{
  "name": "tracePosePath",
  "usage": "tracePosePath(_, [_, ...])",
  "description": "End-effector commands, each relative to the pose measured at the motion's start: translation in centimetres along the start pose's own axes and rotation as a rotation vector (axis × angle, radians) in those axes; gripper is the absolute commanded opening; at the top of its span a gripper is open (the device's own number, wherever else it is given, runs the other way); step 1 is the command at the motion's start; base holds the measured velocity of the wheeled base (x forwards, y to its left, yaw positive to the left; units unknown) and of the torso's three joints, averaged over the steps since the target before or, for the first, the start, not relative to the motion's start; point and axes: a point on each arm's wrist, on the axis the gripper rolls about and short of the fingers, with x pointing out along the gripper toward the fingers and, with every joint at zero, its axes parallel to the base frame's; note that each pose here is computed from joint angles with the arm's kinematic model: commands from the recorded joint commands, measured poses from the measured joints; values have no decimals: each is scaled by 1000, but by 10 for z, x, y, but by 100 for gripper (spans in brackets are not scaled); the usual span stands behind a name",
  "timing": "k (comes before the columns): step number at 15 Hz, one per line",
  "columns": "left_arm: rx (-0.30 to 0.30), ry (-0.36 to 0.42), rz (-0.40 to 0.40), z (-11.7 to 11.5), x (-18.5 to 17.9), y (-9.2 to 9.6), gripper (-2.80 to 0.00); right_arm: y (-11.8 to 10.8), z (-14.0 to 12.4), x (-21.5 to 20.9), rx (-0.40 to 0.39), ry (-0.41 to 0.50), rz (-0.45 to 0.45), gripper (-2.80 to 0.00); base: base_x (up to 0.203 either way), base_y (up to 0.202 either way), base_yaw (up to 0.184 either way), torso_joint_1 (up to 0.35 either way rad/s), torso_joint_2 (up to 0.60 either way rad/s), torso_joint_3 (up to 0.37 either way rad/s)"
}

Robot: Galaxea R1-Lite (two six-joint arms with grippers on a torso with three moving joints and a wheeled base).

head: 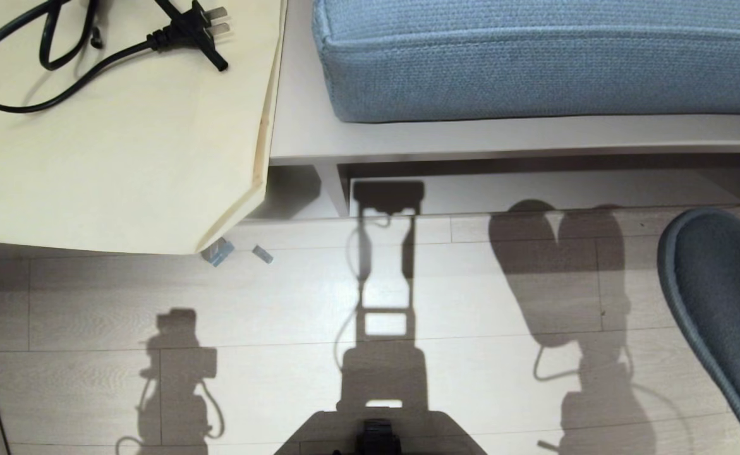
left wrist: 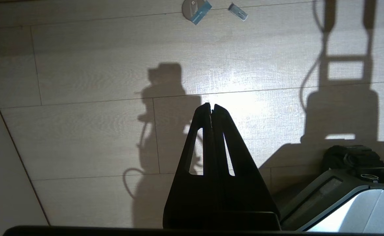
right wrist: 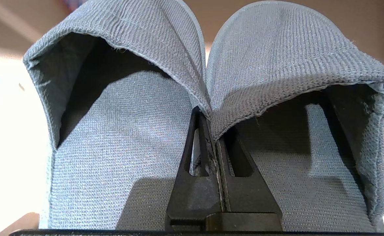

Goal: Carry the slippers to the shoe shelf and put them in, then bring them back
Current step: Place the slippers on the floor

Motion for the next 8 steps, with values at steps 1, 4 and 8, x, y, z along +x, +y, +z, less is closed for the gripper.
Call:
tracePosePath(1, [17,8,-4,-2,1,0,-280,2,-26,-14,1,26,10,-280,0,0,0,0,0,0])
tracePosePath(4, [7,8,-3,-2,1,0,-280,4,-48,-20,-2,77,15,-280,0,0,0,0,0,0])
tracePosePath(8, [7,8,-3,-2,1,0,-280,4,-64,-28,-32,180,-7,-280,0,0,0,0,0,0])
